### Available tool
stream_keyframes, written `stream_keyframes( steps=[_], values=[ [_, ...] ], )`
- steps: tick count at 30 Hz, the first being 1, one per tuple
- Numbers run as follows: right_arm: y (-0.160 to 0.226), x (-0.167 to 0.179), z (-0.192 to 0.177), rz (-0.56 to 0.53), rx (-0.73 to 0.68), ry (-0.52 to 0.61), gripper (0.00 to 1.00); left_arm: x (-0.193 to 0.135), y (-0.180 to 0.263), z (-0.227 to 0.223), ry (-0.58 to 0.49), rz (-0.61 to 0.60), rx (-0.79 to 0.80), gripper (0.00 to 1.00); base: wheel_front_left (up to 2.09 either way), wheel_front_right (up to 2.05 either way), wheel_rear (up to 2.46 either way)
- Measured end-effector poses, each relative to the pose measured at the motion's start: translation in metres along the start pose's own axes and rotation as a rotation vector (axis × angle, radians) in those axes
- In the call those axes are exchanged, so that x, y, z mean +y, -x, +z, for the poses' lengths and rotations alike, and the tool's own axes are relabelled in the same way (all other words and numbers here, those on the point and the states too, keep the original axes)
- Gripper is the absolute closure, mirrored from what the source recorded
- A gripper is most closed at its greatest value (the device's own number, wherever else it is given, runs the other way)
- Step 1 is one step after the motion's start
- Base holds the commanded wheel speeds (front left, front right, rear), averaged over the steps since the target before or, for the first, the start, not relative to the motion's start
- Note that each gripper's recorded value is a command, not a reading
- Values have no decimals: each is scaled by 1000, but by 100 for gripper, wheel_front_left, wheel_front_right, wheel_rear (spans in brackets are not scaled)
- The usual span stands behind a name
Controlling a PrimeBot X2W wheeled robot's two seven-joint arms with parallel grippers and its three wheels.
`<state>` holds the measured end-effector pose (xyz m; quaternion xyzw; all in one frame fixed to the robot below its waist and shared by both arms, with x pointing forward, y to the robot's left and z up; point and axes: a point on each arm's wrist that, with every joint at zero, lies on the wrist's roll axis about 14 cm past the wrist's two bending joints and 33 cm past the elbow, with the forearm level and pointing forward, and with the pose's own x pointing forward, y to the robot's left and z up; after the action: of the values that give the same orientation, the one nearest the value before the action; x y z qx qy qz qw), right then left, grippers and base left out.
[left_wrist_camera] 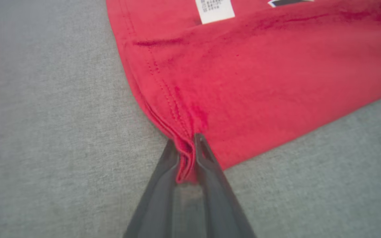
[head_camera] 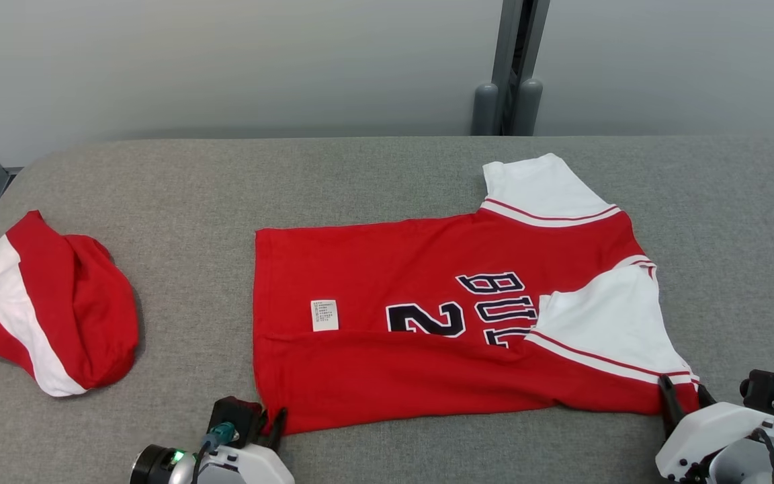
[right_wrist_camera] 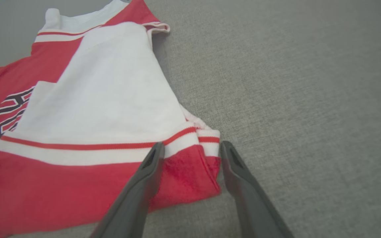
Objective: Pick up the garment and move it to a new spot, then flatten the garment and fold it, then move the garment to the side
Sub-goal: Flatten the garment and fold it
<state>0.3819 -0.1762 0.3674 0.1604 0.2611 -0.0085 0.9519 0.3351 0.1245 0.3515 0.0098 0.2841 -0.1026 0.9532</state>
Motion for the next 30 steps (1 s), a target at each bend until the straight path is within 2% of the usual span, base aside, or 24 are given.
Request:
stream_keyframes(
  steps=[1,11,20,22,30],
  values=[
    [-1,1,0,3,1,0,100,-2,0,0,-1,-8,0,100,0,0,0],
    [3,8,10,28,-34,3,100,2,5,8,-24,1,-44,100,0,0,0],
    [13,3,21,34,-52,2,100,-1,18,15,-94,-33,-86,100,0,0,0],
    [17,4,18,41,-32,-23,100,-3,22,14,-120,-51,-86,100,0,0,0],
    [39,-2,-2,74,113,1,100,-1,37,5,-183,-82,-61,100,0,0,0]
  ],
)
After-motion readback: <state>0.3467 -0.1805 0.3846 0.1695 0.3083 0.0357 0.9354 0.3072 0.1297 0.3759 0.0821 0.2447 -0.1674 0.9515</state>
